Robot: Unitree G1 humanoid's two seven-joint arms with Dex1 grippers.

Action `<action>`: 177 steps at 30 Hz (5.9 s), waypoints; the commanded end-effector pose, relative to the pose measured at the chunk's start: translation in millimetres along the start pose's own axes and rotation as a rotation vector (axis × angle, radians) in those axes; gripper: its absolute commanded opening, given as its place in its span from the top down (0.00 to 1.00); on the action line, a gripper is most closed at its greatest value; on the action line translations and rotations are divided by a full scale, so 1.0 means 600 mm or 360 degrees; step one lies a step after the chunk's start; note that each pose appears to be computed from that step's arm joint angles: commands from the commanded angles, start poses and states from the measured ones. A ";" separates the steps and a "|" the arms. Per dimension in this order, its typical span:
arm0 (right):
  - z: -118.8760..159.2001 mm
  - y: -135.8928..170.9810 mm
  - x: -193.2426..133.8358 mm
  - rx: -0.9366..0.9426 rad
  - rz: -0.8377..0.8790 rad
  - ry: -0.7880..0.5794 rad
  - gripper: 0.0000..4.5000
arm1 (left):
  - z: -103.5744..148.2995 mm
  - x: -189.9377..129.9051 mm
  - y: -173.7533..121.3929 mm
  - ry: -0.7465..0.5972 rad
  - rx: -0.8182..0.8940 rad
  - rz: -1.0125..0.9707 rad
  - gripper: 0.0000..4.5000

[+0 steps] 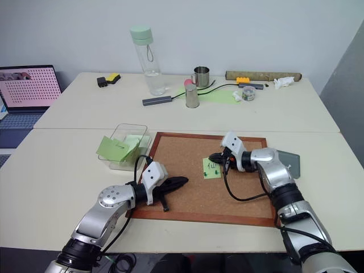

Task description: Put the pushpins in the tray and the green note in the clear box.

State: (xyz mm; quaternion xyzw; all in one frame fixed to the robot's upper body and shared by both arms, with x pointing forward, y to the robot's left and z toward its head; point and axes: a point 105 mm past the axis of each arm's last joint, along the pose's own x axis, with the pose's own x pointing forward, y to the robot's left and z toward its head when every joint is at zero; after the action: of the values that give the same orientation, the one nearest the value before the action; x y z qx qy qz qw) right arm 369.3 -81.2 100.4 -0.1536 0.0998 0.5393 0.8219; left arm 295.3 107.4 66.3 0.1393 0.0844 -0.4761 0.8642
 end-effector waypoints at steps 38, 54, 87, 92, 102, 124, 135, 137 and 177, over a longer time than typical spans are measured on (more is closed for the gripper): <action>0.074 0.000 -0.172 0.0116 -0.0193 -0.0171 0.99 | -0.055 -0.002 -0.016 0.0194 -0.0053 -0.0006 1.00; -0.076 -0.074 -0.320 0.0129 -0.0914 0.0421 0.99 | -0.053 0.008 -0.017 0.0181 -0.0054 -0.0026 1.00; 0.027 0.063 -0.077 -0.0191 -0.0008 0.0098 0.38 | -0.056 0.005 -0.018 0.0202 -0.0033 -0.0026 1.00; 0.026 0.064 -0.059 -0.0164 0.0018 0.0064 0.38 | -0.058 0.002 -0.018 0.0206 -0.0034 -0.0018 1.00; 0.019 0.058 -0.048 -0.0068 0.0019 0.0020 0.42 | -0.058 0.001 -0.018 0.0210 -0.0032 -0.0013 1.00; 0.036 0.065 -0.043 -0.0047 0.0058 -0.0057 1.00 | -0.062 -0.005 -0.018 0.0219 -0.0039 0.0002 1.00; 0.072 0.063 -0.055 0.0295 0.0067 -0.0237 1.00 | -0.065 -0.005 -0.020 0.0225 -0.0046 0.0000 1.00; 0.075 0.063 -0.056 0.0334 0.0068 -0.0253 1.00 | -0.065 -0.005 -0.020 0.0225 -0.0045 0.0000 1.00; -0.046 -0.100 -0.320 0.0309 -0.1102 0.0213 0.49 | -0.073 -0.008 -0.022 0.0242 -0.0064 0.0006 1.00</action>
State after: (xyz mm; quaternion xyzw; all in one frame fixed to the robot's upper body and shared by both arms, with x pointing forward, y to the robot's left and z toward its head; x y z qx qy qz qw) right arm 349.0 -284.1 121.1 -0.1282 0.1855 0.1861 0.9563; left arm 290.9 106.6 57.3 0.1546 0.0895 -0.4714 0.8636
